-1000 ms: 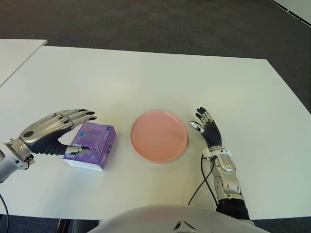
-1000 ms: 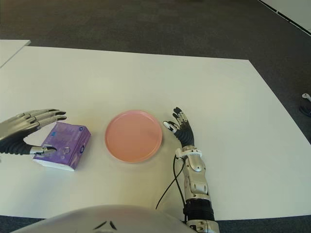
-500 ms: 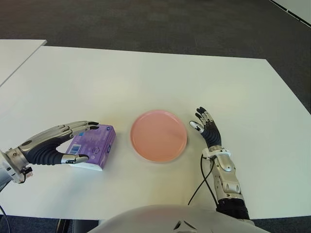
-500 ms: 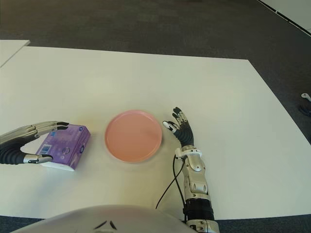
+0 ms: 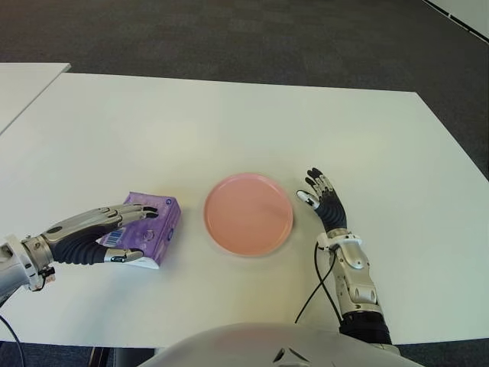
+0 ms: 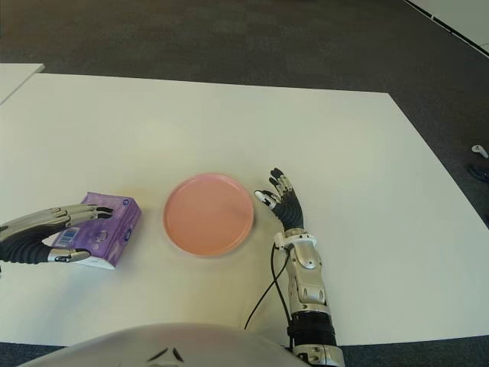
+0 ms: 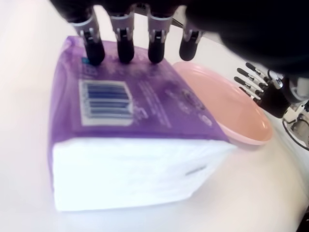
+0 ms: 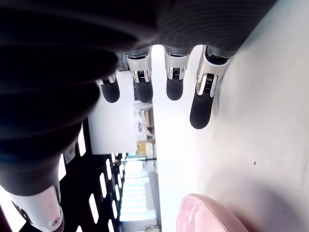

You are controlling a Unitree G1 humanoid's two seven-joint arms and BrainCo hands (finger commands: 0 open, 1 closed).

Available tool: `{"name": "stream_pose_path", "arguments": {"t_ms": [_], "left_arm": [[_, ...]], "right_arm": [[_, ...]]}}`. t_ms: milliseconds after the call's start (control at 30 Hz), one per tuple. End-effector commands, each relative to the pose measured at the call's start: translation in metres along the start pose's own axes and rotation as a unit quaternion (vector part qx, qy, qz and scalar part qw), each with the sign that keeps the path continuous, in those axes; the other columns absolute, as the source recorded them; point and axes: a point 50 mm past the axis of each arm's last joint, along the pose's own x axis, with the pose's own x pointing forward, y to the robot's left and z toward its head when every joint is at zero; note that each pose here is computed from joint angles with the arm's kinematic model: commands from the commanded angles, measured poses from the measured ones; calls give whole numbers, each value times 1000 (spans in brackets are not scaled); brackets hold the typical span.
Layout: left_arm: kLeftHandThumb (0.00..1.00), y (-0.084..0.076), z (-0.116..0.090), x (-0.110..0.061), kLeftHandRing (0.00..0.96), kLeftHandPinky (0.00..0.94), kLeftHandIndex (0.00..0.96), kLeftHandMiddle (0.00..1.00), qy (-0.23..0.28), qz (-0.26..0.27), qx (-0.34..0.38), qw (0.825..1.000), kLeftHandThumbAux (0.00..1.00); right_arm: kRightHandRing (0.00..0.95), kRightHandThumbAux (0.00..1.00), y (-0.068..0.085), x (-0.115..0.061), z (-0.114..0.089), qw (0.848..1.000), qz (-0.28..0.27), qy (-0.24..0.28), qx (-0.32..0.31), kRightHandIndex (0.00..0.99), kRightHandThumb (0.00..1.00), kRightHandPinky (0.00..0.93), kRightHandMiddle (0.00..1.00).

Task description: Put the tissue paper into the plate.

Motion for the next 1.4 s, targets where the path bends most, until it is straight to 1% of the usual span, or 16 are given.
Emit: {"name": "stream_pose_path", "arguments": {"t_ms": [33,233,467,767,1067,1400], "left_arm": [[427,-12,-4,1,0,0,0,0,11,-15,6,1000,149],[395,-19,-4,3,0,0,0,0,4,-46,54,997,141],[349,-21,-4,7,0,0,0,0,8,-58,129,990,134],[312,-26,-7,10,0,0,0,0,15,-51,165,985,123],[277,-27,-9,12,0,0,0,0,32,-30,217,975,129],[253,-30,-12,14,0,0,0,0,43,-19,243,969,141]], "right_arm": [[11,709,-4,-12,-26,997,-13,74,10,0,39,13,33],[14,704,-4,-12,-26,997,-13,74,10,0,34,20,35],[14,710,-4,-12,-28,997,-12,74,16,0,33,19,35],[14,715,-4,-12,-27,997,-10,73,19,0,35,16,37],[15,713,-6,-13,-28,997,-10,74,20,0,36,24,38],[15,714,-7,-14,-29,997,-8,77,21,0,38,16,38]]}}
